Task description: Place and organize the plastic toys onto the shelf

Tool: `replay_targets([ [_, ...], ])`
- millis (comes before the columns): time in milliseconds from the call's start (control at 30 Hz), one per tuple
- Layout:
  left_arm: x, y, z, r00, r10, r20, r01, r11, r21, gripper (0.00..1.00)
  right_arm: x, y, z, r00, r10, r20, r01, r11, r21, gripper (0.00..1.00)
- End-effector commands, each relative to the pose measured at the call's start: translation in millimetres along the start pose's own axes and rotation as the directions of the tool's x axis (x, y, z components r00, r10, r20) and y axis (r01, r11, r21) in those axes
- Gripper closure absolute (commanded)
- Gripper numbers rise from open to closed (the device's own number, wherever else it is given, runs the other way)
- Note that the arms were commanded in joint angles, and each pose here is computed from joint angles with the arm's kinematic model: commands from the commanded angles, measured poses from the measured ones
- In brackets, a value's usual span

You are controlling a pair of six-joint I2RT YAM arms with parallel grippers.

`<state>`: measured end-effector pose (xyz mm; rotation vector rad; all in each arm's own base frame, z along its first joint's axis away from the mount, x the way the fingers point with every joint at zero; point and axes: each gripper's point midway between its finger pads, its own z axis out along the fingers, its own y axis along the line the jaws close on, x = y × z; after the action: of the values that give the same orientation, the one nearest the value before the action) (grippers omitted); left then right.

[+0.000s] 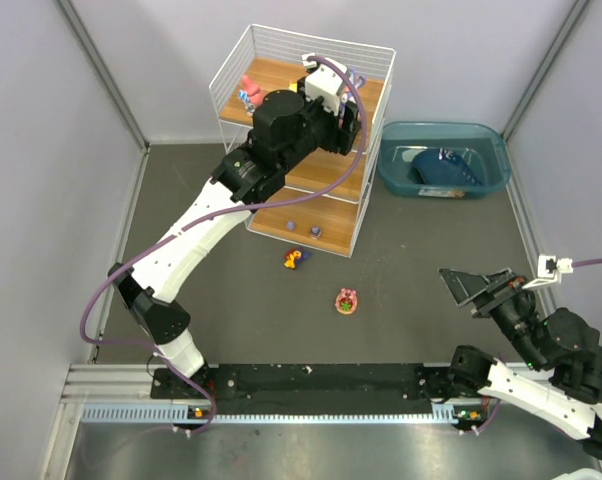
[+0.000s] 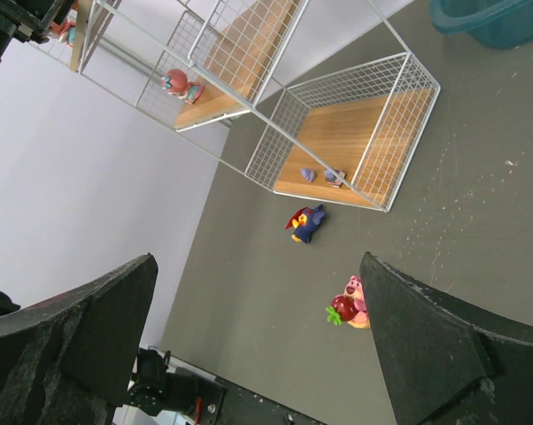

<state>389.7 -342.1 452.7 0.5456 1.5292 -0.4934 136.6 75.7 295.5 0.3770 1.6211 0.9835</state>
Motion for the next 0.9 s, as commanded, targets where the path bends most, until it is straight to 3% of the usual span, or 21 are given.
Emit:
replay_targets([
  [0,-29,6,-13,0.997,-0.007,0.082,0.008,1.000,-0.016,0.32,-15,1,-10,0.998,0.048,0.046,-0.047,0.998,-0.034,0.01],
  [867,-40,8,-27,0.993,-0.016,0.114,0.018,1.000,-0.015,0.17,-15,2,-11,0.998,0.055,0.042,-0.054,0.998,-0.038,0.01],
])
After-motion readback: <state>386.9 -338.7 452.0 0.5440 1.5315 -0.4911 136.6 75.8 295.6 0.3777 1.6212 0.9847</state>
